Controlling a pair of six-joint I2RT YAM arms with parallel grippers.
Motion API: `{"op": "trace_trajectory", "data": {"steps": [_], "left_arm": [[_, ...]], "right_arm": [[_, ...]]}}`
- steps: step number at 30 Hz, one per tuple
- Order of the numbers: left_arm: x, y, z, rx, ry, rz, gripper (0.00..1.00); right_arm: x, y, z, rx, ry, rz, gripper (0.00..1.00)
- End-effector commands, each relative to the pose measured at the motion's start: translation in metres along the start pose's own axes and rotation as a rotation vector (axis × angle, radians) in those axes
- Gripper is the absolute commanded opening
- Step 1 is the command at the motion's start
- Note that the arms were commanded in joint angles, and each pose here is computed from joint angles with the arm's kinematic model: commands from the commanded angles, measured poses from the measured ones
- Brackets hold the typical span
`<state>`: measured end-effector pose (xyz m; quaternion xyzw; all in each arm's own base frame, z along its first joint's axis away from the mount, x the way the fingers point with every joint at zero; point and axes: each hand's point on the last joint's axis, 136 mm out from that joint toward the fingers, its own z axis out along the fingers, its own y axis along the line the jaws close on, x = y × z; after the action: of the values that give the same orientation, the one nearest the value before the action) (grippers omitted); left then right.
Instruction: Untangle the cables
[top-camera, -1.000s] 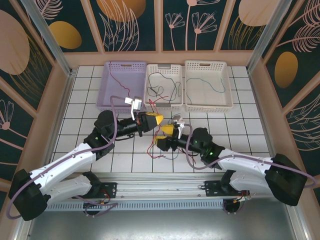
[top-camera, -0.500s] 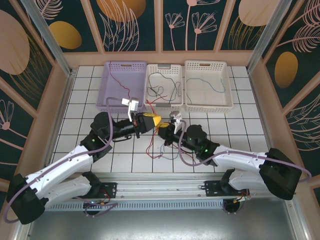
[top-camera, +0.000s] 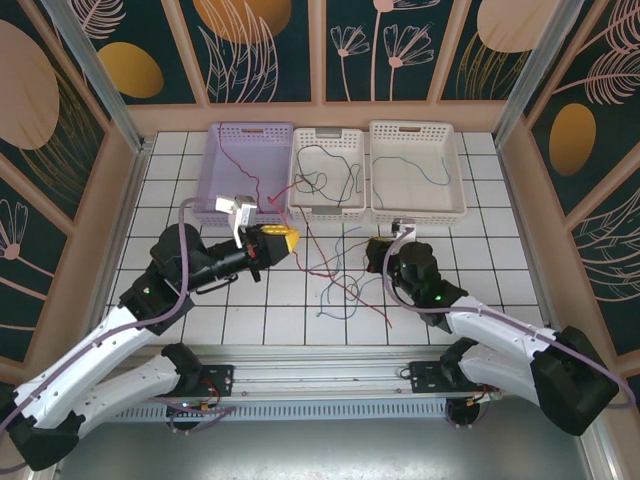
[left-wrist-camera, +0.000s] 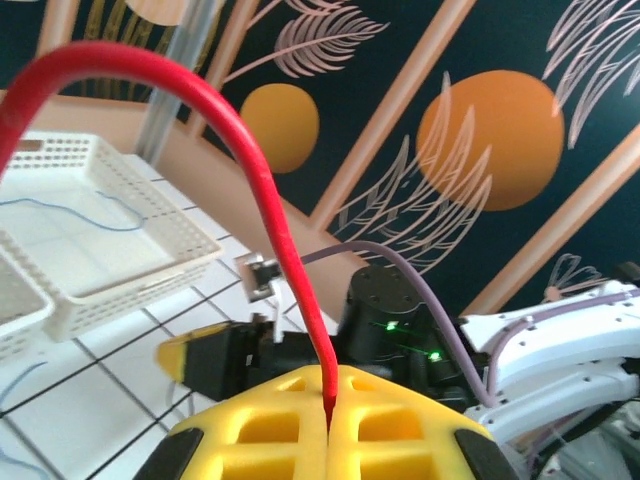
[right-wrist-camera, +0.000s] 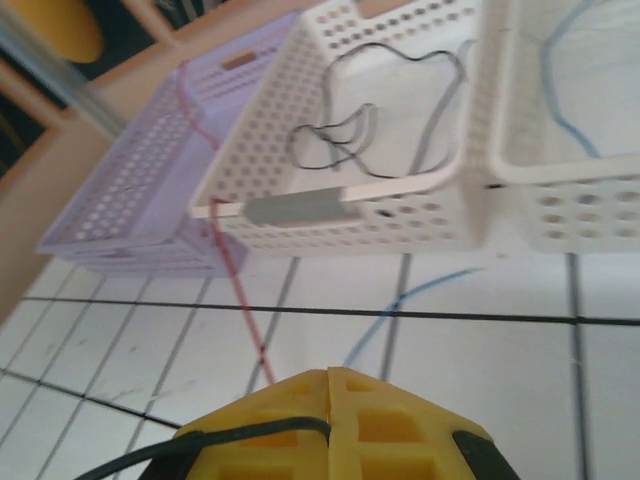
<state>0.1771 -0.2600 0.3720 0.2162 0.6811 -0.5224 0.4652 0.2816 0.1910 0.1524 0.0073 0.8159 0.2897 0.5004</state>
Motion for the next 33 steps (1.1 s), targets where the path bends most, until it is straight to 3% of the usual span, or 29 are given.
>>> {"op": "trace_trajectory", "data": {"steps": [1, 6, 10, 15, 25, 33], "left_arm": [[-0.001, 0.014, -0.008, -0.127, 0.054, 0.099, 0.0], [-0.011, 0.03, -0.011, -0.257, 0.093, 0.187, 0.0], [-0.011, 0.052, -0.01, -0.346, 0.098, 0.214, 0.0], [-0.018, 0.097, -0.002, -0.473, 0.071, 0.216, 0.0], [-0.074, 0.16, 0.017, -0.588, -0.038, 0.183, 0.0], [-0.099, 0.231, -0.005, -0.704, -0.143, 0.118, 0.0]], "right_arm": [[-0.003, -0.035, -0.009, 0.154, -0.018, 0.043, 0.0], [-0.019, -0.072, -0.027, 0.272, -0.067, 0.121, 0.0], [-0.037, -0.068, -0.04, 0.243, -0.114, 0.12, 0.0], [-0.07, -0.041, -0.058, 0.151, -0.185, 0.086, 0.0], [-0.154, 0.031, -0.101, -0.012, -0.275, 0.008, 0.0], [-0.205, 0.11, -0.121, -0.16, -0.269, -0.108, 0.0]]}}
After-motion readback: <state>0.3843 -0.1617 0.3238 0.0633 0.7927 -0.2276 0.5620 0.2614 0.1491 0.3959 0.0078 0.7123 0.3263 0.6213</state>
